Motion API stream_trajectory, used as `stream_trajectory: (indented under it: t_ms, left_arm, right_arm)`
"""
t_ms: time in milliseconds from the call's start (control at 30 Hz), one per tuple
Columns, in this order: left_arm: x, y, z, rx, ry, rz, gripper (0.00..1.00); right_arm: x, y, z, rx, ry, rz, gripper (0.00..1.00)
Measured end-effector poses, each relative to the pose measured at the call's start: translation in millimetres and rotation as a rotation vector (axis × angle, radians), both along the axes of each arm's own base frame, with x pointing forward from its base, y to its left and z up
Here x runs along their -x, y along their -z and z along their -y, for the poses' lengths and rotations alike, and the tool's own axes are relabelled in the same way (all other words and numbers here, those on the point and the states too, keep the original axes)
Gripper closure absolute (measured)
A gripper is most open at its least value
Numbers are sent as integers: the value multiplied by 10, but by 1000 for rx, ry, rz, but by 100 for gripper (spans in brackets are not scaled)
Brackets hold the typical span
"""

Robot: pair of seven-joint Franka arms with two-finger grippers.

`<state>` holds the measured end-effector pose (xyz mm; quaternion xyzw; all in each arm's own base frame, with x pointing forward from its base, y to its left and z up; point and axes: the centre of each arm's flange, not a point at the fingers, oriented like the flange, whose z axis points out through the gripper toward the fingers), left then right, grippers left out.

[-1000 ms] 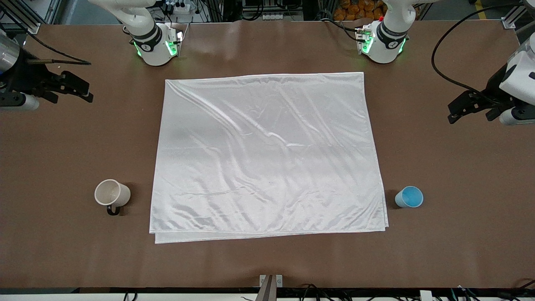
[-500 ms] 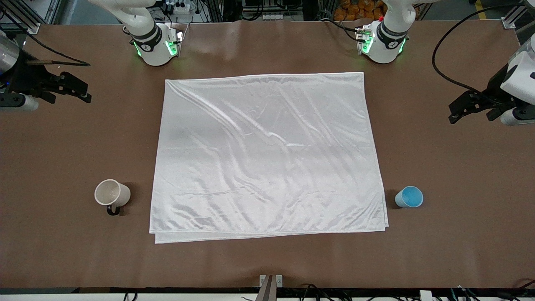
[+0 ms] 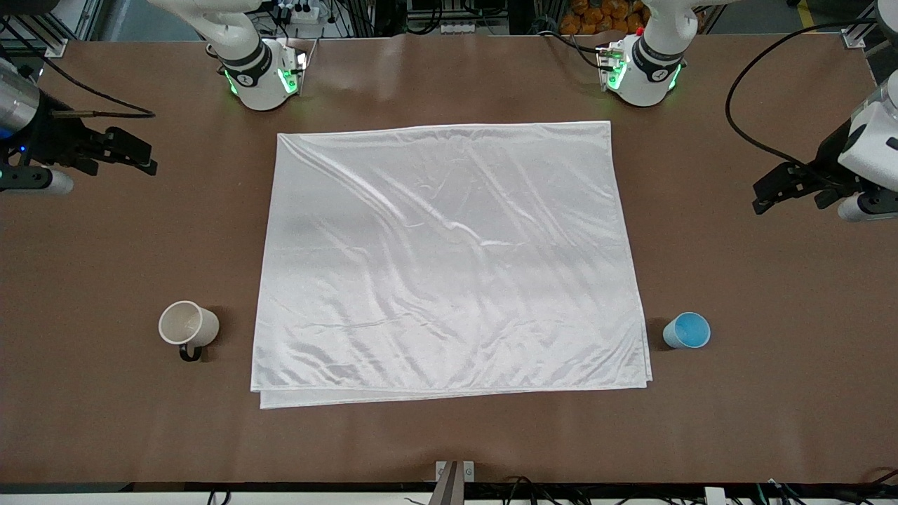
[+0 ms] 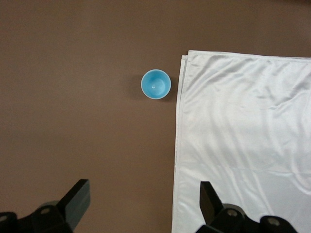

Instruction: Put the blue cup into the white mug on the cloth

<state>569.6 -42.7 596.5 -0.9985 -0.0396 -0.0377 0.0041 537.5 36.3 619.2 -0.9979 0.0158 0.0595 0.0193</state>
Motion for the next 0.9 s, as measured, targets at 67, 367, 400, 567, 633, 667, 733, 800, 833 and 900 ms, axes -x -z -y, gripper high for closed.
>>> stream_trajectory:
  t_ms: [67,367,400,567,633,667,733,800,833,900]
  left_arm:
    - [-69,103,-24,2,-4,-1,0]
    - [-403,675,-333,15,-51,-25,0]
    - [-435,748,-367,16,-56,-31,0]
    - [-594,1179,-513,25,-77,-65,0]
    - [-653,1373,-537,28,-80,-81,0]
    - [-677,1457,-543,30,-80,-88,0]
    - [-729,1644,-554,33,-82,-101,0]
    - [-776,1824,-570,37,-84,-112,0]
    - [-799,1916,-582,39,-86,-118,0]
    - [-834,2085,-605,42,-89,-130,0]
  right_arm:
    - [-23,43,15,1,2,-8,0]
    - [-203,406,146,-2,23,-73,0]
    - [-235,465,152,-2,24,-80,0]
    - [-444,806,189,-7,31,-95,0]
    - [-526,959,210,-10,35,-102,0]
    - [-557,1024,217,-11,36,-107,0]
    - [-615,1155,231,-12,39,-118,0]
    - [-660,1253,243,-12,40,-123,0]
    - [-682,1294,248,-13,41,-123,0]
    - [-721,1353,253,-14,42,-117,0]
